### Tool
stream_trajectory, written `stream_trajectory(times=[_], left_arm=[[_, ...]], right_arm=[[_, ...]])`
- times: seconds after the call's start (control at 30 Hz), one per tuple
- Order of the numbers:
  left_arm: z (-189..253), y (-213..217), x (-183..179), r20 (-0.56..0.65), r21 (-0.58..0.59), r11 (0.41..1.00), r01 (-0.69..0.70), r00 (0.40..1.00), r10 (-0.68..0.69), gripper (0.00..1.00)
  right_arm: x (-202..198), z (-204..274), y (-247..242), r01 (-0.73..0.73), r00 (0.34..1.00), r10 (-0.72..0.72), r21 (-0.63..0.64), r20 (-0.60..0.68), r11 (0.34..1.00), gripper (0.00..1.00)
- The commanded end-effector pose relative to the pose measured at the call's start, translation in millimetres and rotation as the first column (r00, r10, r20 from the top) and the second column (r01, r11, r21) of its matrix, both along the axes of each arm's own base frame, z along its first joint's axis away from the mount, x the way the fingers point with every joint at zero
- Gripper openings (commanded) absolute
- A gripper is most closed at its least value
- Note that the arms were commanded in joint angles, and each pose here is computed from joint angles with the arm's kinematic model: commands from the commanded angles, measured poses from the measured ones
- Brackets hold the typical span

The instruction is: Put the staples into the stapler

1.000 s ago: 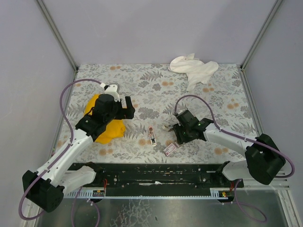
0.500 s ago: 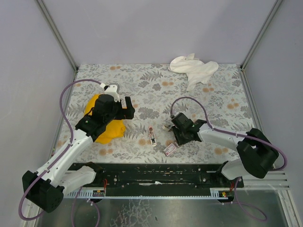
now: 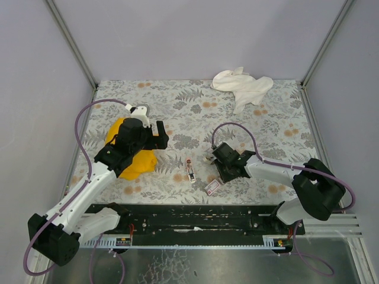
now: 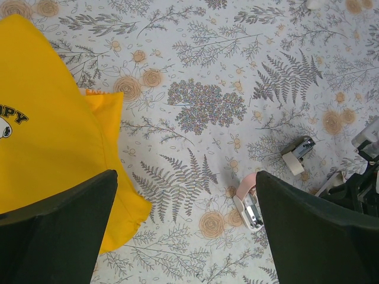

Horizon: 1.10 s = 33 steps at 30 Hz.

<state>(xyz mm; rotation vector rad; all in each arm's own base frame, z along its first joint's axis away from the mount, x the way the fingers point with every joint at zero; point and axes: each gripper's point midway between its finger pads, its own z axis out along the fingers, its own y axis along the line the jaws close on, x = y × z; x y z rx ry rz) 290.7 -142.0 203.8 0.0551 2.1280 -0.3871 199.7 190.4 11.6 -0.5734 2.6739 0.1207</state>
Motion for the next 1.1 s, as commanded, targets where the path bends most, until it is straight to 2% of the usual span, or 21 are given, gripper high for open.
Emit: stream_trajectory(times=[0.0,0.2,0.47,0.67,0.9,1.07], left_arm=[[5.4,2.4,4.3,0.029,-0.009,1.0,-0.01,1.0,0.01,1.0],[5.5,2.8,4.4,0.029,-0.01,1.0,-0.013,0.999,0.013,1.0],[7.6,2.5,4.1,0.035,-0.013,1.0,-0.011,0.999,0.012,1.0],[7.3,0.3,2.7,0.03,-0.025,1.0,-0.003,1.0,0.004,1.0],[7.4,-7.5,-0.1,0.02,-0.062,0.998,0.023,1.0,-0.022,1.0],[9.9,-7.6,-1.6,0.027,-0.069,0.997,0.027,0.999,-0.025,1.0]], right_arm=[[1.5,0.9,-3.0,0.014,1.0,-0.014,-0.024,0.027,1.0,0.32],[-2.7,12.7,-0.6,0.012,1.0,-0.012,-0.005,0.01,1.0,0.23],[-17.1,53.3,-5.7,-0.024,0.999,0.023,-0.003,-0.036,1.0,0.22],[-49.3,60.2,-12.1,-0.06,0.974,0.05,-0.038,-0.219,0.997,0.21],[-87.0,47.1,-16.7,-0.127,0.89,0.086,-0.062,-0.447,0.99,0.22],[-93.4,29.1,-15.9,-0.155,0.843,0.085,-0.09,-0.531,0.984,0.21]])
